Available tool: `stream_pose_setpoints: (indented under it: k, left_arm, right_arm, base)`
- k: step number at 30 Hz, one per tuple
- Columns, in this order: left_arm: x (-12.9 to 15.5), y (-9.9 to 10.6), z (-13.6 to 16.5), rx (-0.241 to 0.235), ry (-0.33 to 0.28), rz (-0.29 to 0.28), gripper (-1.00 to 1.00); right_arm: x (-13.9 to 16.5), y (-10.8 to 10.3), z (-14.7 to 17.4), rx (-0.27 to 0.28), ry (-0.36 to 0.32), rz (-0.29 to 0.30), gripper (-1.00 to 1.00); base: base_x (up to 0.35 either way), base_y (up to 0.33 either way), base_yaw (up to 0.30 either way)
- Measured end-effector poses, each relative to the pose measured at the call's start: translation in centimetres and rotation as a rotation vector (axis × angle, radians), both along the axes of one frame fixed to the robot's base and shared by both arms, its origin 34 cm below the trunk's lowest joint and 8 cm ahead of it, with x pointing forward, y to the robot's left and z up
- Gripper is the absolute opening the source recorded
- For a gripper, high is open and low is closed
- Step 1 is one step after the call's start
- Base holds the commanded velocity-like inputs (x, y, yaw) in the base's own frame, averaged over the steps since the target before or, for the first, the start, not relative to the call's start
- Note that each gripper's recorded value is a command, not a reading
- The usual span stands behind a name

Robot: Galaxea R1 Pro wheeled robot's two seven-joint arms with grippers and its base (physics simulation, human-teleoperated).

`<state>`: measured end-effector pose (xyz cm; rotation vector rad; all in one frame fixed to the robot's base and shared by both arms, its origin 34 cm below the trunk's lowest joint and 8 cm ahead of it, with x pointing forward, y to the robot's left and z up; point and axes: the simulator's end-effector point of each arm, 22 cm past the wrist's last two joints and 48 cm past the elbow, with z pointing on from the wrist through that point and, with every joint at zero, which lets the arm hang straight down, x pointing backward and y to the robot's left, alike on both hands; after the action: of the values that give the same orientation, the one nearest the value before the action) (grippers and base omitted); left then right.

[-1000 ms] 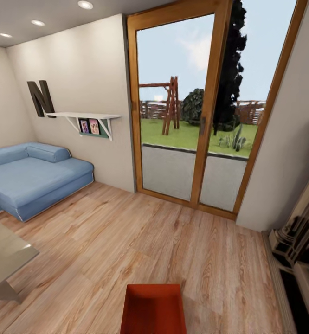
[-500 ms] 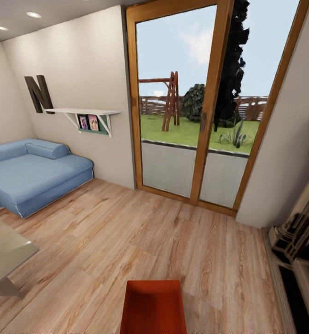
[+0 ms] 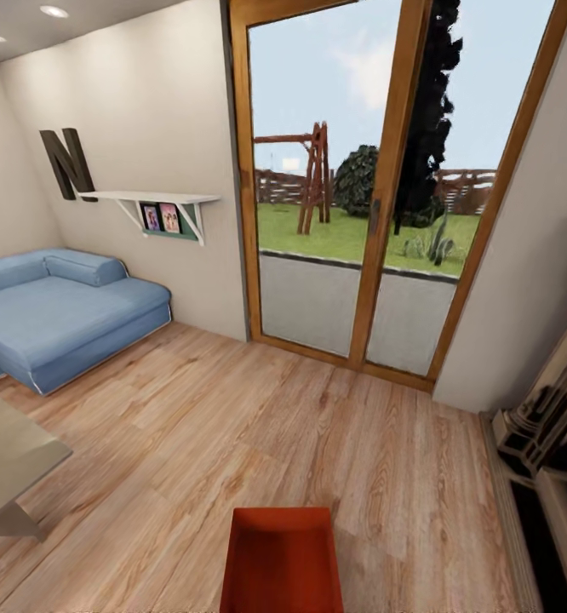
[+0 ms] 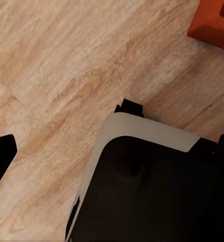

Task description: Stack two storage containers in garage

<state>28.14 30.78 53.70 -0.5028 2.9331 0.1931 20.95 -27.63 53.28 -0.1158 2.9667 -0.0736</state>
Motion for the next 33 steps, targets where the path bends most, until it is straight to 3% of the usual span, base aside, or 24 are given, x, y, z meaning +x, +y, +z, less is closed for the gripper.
stream_pose_setpoints:
  k: [33]
  left_arm:
    - [-2.0,0.0,-0.7,0.000,0.053,0.000,1.00]
  right_arm:
    - [-2.1,0.0,-0.3,-0.001,0.054,-0.002,1.00]
  base:
    - [0.000,0.000,0.000]
